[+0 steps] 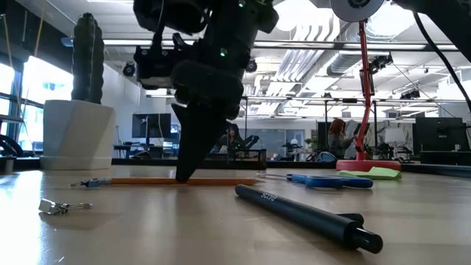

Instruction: Pick and place office supplies into organizer

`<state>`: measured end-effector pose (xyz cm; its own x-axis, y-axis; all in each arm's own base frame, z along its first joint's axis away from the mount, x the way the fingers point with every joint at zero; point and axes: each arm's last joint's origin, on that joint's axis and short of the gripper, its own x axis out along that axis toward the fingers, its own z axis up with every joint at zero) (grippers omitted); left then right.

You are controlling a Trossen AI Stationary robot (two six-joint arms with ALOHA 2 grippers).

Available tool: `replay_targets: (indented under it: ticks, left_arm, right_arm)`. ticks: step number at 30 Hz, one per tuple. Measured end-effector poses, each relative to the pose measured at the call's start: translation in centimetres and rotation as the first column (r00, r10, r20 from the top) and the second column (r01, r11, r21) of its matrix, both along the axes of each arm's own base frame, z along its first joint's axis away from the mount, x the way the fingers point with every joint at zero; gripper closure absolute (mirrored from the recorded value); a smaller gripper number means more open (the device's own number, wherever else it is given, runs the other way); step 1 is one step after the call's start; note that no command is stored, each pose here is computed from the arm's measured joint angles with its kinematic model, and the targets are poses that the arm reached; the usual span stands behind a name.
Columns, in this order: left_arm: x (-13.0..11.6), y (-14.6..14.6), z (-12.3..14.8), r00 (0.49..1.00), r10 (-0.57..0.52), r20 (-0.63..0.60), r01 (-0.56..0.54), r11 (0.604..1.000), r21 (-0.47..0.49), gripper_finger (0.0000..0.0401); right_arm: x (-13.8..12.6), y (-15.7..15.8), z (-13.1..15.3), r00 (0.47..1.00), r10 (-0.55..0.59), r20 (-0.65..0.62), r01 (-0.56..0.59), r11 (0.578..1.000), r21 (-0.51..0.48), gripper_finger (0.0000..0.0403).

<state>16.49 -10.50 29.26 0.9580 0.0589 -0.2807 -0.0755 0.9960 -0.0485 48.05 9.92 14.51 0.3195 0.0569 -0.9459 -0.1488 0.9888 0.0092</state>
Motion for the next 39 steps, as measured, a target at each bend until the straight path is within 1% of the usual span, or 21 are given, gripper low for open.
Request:
replay_targets:
  ticks: [3, 7, 10, 11, 13, 15, 17, 19, 22, 25, 29, 31, 39]
  left_arm:
    - [0.0, 0.0, 0.0, 1.0, 0.001, -0.001, -0.001, 1.0, 0.001, 0.0398]
    - [0.0, 0.0, 0.0, 1.0, 0.001, 0.0, -0.001, 1.0, 0.001, 0.0398]
    - [0.0, 0.0, 0.0, 1.0, 0.001, -0.001, -0.001, 1.0, 0.001, 0.0398]
    - [0.0, 0.0, 0.0, 1.0, 0.001, 0.0, -0.001, 1.0, 0.001, 0.0398]
    - [0.0, 0.0, 0.0, 1.0, 0.002, 0.0, -0.002, 1.0, 0.001, 0.0398]
    - [0.0, 0.0, 0.0, 1.0, 0.007, 0.001, -0.007, 1.0, 0.003, 0.0398]
    - [0.0, 0.0, 0.0, 1.0, 0.012, 0.003, -0.012, 1.0, 0.004, 0.0398]
    - [0.0, 0.0, 0.0, 1.0, 0.012, 0.003, -0.012, 1.0, 0.004, 0.0398]
    - [0.0, 0.0, 0.0, 1.0, 0.012, 0.003, -0.012, 1.0, 0.004, 0.0398]
    - [0.0, 0.0, 0.0, 1.0, 0.01, 0.002, -0.01, 1.0, 0.012, 0.0398]
    - [0.0, 0.1, -0.1, 1.0, 0.009, -0.005, -0.009, 1.0, 0.021, 0.0398]
    - [0.0, 0.1, -0.1, 1.0, 0.008, -0.006, -0.008, 1.0, 0.022, 0.0398]
    - [0.0, 0.1, -0.1, 1.0, 0.009, -0.005, -0.008, 1.0, 0.021, 0.0398]
  right_arm:
    - [-0.1, -0.4, -0.4, 1.0, -0.005, -0.008, 0.005, 1.0, 0.002, 0.0333]
    - [-0.3, -0.7, -0.6, 1.0, -0.012, -0.019, 0.012, 1.0, 0.003, 0.0352]
    - [-0.3, -0.7, -0.4, 1.0, 0.006, -0.014, -0.006, 1.0, -0.007, 0.0367]
    - [-0.3, -0.8, -0.2, 1.0, 0.018, -0.008, -0.019, 1.0, -0.017, 0.037]
    - [-0.1, -0.9, 0.3, 0.999, 0.05, 0.006, -0.05, 0.995, -0.084, 0.0374]
    - [0.7, -1.0, 1.6, 0.993, 0.086, 0.082, -0.073, 0.986, -0.151, 0.0373]
    - [1.5, -1.8, 2.8, 0.981, 0.118, 0.157, -0.09, 0.98, -0.178, 0.0367]
    - [2.1, -3.2, 2.8, 0.973, 0.127, 0.192, -0.098, 0.984, -0.152, 0.0356]
    - [2.4, -5.3, 1.8, 0.979, 0.118, 0.166, -0.093, 0.984, -0.149, 0.0337]
    - [2.6, -6.5, 1.9, 0.975, 0.129, 0.18, -0.106, 0.986, -0.132, 0.032]
    - [2.6, -7.1, 1.0, 0.976, 0.143, 0.167, -0.13, 0.988, -0.083, 0.031]
    - [2.7, -7.1, 0.5, 0.972, 0.147, 0.183, -0.139, 0.989, -0.058, 0.0309]
    - [2.2, -6.7, -0.8, 0.983, 0.122, 0.134, -0.117, 0.992, -0.044, 0.0309]
